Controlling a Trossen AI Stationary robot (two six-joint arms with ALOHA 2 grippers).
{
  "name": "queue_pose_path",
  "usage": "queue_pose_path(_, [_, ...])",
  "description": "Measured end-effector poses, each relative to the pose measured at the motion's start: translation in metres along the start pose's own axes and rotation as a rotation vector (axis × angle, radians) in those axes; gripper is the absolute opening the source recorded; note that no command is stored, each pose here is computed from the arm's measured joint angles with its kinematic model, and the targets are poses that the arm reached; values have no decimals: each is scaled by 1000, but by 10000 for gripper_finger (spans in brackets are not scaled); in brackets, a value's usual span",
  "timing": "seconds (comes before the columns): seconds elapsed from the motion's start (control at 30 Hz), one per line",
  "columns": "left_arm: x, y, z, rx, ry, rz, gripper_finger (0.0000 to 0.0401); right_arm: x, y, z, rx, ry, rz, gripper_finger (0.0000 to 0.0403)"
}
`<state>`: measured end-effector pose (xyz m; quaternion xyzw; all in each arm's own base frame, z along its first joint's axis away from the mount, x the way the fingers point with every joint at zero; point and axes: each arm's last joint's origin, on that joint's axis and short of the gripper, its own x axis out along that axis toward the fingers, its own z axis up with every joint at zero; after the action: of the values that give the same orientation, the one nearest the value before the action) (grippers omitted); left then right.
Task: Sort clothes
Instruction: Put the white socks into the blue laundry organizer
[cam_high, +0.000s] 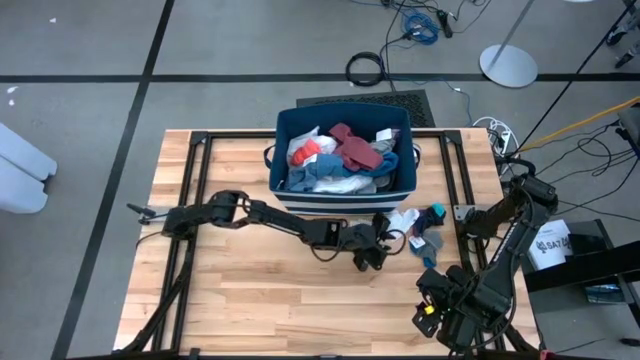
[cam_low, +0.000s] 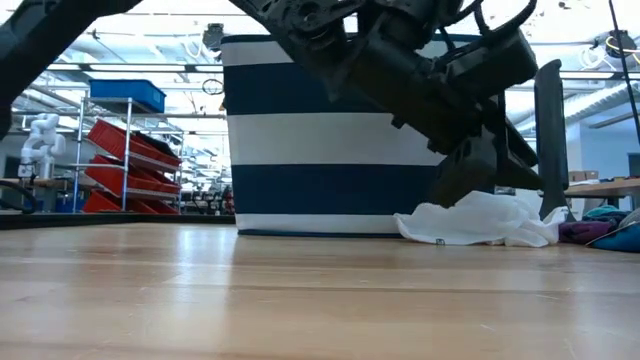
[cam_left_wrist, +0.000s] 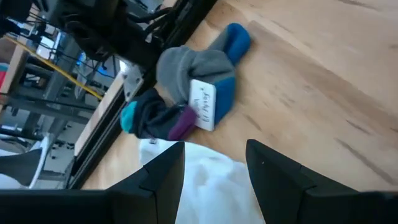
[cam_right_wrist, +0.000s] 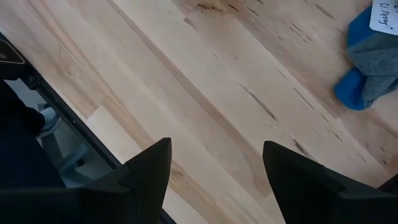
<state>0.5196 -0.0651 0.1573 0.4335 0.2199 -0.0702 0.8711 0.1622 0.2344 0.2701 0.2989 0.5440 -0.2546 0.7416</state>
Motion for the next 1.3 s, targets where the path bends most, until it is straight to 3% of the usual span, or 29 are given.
queue_pose_path(0.27, [11, 6, -13, -2, 49, -52, 180, 0, 0, 0, -2, 7, 2, 240])
queue_pose_path(0.57, [12, 7, -18, 87, 136, -12, 180, 0, 0, 0, -17, 5, 0, 240])
queue_pose_path(0.77, [12, 5, -31, 92, 207, -72, 180, 0, 0, 0, -17, 5, -1, 240])
queue_pose_path(0.97, [12, 5, -33, 38, 197, -101, 180, 1, 0, 2, -11, 3, -5, 240])
queue_pose_path(1.3, [11, 0, -35, 43, 209, -159, 180, 1, 1, 3, -12, 3, -3, 240])
